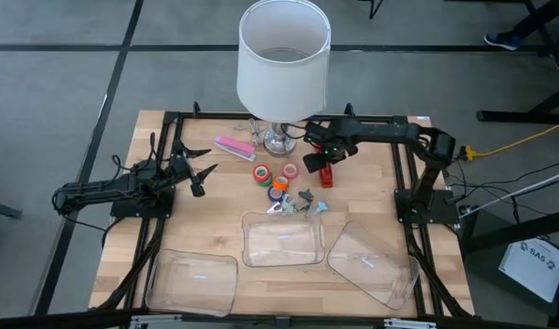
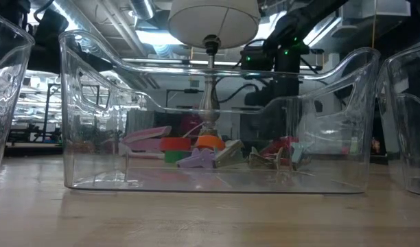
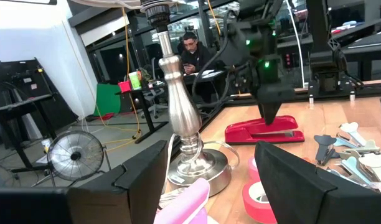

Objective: Pick and place Stapler, Stapler remover, tape
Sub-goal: Put the red stapler into the bottom right transparent bin

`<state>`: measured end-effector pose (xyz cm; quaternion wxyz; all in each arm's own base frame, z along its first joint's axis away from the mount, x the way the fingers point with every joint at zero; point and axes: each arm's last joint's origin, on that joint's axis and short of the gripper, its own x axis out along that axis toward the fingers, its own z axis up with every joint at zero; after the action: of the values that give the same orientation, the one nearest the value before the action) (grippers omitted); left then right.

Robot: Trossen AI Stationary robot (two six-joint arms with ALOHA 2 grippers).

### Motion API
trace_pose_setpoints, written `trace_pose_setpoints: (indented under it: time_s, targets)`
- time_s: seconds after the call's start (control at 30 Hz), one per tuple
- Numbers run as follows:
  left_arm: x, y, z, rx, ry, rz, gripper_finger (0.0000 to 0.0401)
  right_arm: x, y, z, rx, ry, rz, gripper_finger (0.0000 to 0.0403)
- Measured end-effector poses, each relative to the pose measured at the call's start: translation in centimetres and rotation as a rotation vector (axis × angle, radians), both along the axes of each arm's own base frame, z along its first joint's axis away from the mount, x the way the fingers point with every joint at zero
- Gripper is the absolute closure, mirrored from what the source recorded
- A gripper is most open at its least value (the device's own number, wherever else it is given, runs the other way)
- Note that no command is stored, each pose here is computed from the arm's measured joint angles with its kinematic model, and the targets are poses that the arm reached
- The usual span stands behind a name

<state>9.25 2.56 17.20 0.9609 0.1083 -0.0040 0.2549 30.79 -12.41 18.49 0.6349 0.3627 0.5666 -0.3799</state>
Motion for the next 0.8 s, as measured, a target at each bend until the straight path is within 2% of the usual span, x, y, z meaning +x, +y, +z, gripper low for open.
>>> trace_pose_setpoints:
  time_s: [0.2,0.63,0.8]
  targets:
    - [0.0,0.0,0.0,0.0,-0.001,0.0,0.0162,0.3,-0.3,-1.3,0.011,0.031,-0.005,0.0221]
    - [0.0,0.0,0.0,0.0,0.0,0.0,0.0162,0.8,-0.6,-2.5,-0.034,0.056,-0.014,0.0221]
    - [0.0,0.0,0.0,0.0,0.0,0.0,0.0162,1.1,-1.1,-4.1,-0.019,0.081,-0.029,0.0221]
